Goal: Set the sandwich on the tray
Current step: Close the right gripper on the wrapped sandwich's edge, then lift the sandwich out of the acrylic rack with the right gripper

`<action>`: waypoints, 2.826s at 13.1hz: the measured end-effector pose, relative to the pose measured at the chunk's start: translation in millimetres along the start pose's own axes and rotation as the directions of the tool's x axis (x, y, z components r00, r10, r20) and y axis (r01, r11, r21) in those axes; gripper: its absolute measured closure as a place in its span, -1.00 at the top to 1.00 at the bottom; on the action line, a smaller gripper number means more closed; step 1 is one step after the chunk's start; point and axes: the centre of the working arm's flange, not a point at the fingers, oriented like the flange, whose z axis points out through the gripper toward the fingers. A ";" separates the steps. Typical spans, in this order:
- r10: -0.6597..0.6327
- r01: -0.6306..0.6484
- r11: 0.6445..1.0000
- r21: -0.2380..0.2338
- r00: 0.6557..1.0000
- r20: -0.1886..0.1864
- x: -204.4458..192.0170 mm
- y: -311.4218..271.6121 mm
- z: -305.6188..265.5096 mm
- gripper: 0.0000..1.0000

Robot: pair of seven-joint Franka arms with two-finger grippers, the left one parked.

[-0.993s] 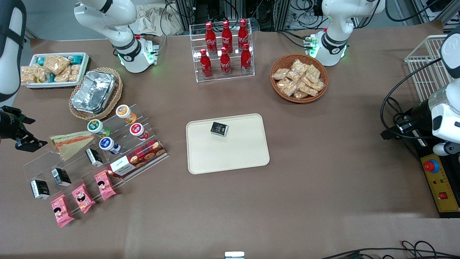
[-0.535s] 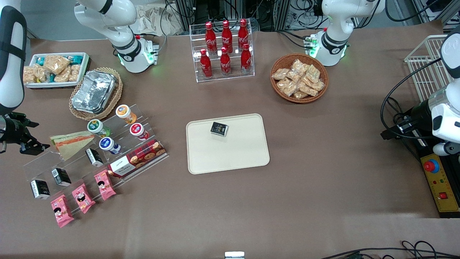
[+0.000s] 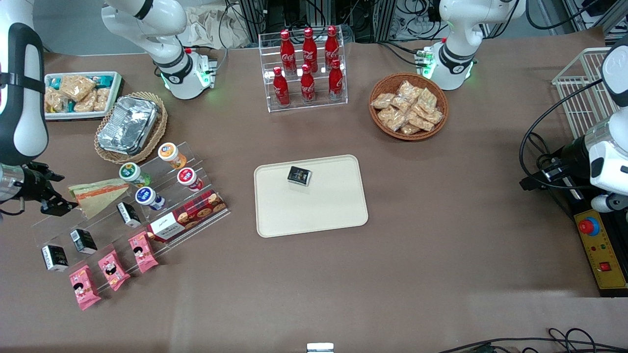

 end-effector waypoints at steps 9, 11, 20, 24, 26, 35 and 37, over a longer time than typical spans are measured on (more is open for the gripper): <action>-0.018 0.018 1.000 0.012 1.000 0.007 -8.9 -1.8 42.4 0.94; -0.020 0.020 1.000 0.011 1.000 0.008 -10.2 -1.9 46.3 0.87; -0.349 0.346 0.934 0.087 0.937 0.018 -11.6 -4.8 43.1 -0.26; -0.390 0.386 0.917 0.104 0.921 0.018 -12.6 -5.0 25.2 -0.31; -0.426 0.421 0.901 0.106 0.905 0.020 -10.9 -5.0 -5.8 -0.50; -0.519 0.511 0.851 0.123 0.854 0.041 -45.2 -10.8 -127.3 -0.59; -0.490 0.482 0.867 0.124 0.870 0.048 -79.4 -39.5 -131.9 -0.59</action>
